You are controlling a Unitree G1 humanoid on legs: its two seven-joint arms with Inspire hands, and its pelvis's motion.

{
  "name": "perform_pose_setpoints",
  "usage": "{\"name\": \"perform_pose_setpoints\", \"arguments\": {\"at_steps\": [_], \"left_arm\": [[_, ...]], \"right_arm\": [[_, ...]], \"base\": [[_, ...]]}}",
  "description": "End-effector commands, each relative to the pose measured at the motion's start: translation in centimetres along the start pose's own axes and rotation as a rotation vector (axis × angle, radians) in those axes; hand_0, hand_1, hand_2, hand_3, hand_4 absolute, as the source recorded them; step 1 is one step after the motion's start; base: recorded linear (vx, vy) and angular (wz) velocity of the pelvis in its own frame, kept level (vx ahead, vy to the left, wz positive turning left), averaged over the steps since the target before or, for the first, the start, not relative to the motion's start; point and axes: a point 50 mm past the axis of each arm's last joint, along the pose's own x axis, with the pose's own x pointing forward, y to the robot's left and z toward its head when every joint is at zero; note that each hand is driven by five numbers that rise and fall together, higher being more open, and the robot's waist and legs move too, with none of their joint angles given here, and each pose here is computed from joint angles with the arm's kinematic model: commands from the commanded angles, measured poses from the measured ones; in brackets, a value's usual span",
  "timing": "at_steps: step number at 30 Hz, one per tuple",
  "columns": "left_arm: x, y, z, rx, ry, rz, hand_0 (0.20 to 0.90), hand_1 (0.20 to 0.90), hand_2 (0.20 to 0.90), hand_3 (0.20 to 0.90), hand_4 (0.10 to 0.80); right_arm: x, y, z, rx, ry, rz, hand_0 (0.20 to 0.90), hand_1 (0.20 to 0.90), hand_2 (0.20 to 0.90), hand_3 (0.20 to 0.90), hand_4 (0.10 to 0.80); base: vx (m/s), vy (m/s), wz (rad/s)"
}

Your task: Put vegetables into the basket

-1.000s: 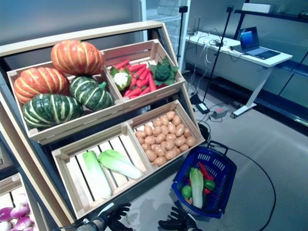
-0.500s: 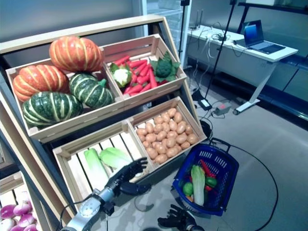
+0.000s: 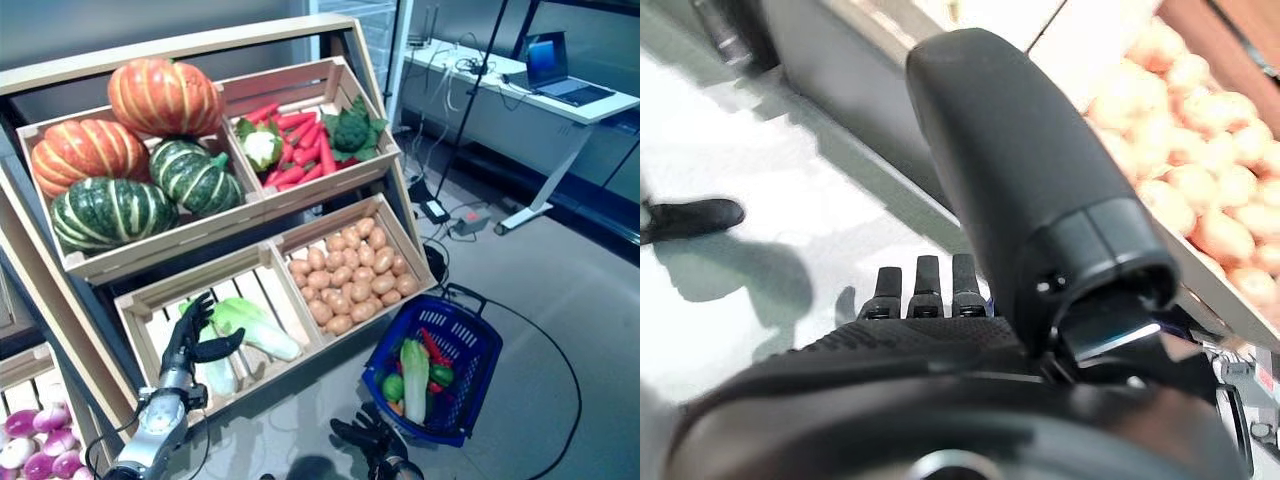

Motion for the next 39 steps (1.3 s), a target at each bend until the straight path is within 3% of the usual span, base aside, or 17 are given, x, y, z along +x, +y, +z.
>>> {"name": "perform_pose_setpoints", "arguments": {"at_steps": [1,12,21,32,39], "left_arm": [[3.5,0.6,5.5,0.022,-0.219,0.195,0.9,0.9,0.9,0.9,0.8],[5.2,-2.6,6.2,0.002,-0.112,0.444,0.9,0.9,0.9,0.9,0.8],[7.0,-3.0,8.8,-0.124,-0.077,0.56,0.9,0.9,0.9,0.9,0.8],[9.4,-0.5,13.7,-0.226,-0.116,0.808,0.9,0.9,0.9,0.9,0.8],[10.5,1.0,15.0,-0.351,-0.073,0.83,0.9,0.9,0.9,0.9,0.8]], "right_arm": [[0.8,3.5,3.2,0.13,-0.188,0.171,0.9,0.9,0.9,0.9,0.8],[1.6,6.7,7.1,0.102,-0.301,0.282,0.9,0.9,0.9,0.9,0.8],[2.3,8.4,9.5,0.021,-0.332,0.256,0.9,0.9,0.9,0.9,0.8],[2.7,9.6,14.6,0.079,-0.445,0.208,0.9,0.9,0.9,0.9,0.8],[2.7,8.5,15.5,0.084,-0.452,0.172,0.9,0.9,0.9,0.9,0.8]], "base": [[0.035,0.044,0.02],[-0.07,0.051,0.03],[-0.084,0.061,-0.09],[-0.115,0.013,-0.07],[-0.04,0.013,-0.07]]}}
